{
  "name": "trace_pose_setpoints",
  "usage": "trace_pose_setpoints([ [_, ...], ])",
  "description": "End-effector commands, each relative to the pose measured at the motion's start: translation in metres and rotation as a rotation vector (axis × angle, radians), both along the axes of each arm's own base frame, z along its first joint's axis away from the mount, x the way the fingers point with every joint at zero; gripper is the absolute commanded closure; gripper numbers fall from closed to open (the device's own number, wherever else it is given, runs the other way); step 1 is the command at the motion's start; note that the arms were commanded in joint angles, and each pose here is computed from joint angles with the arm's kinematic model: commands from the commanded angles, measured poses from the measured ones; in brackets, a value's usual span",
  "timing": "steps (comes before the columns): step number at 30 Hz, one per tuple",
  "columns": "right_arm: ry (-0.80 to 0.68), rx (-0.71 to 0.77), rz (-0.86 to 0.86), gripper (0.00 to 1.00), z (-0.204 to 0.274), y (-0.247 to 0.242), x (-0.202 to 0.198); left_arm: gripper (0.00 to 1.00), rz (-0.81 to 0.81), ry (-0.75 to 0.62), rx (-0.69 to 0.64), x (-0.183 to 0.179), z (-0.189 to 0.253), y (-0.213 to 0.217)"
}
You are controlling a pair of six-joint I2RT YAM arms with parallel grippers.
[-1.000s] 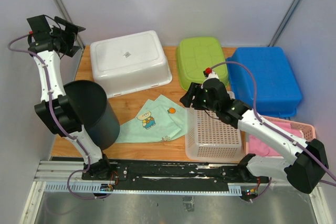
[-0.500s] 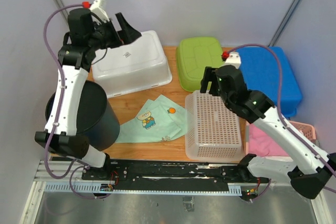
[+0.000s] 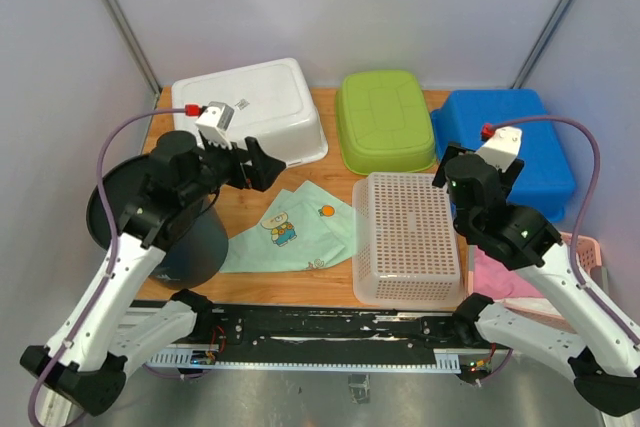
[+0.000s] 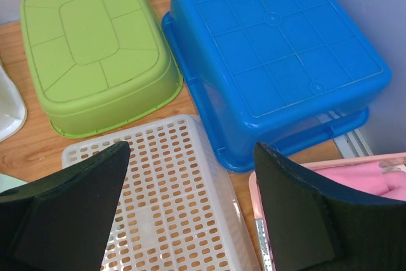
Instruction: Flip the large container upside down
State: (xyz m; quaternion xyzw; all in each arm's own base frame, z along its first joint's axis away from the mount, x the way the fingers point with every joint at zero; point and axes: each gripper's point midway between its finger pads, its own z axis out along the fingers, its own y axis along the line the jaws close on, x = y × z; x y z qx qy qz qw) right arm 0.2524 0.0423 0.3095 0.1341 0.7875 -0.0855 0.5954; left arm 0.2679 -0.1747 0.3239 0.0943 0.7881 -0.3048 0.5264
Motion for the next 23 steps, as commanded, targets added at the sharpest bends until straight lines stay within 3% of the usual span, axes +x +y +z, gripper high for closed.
trace_pose_setpoints([
  [1,-0.043,0.019,-0.089,0.2,-0.002,-0.018,-0.006,0.01,0.055,-0.188,0.025,-0.006,0.025,0.019],
  [23,-0.057,0.033,-0.1,0.21,-0.007,-0.02,-0.008,0.01,0.136,-0.217,-0.002,-0.003,0.017,0.031],
])
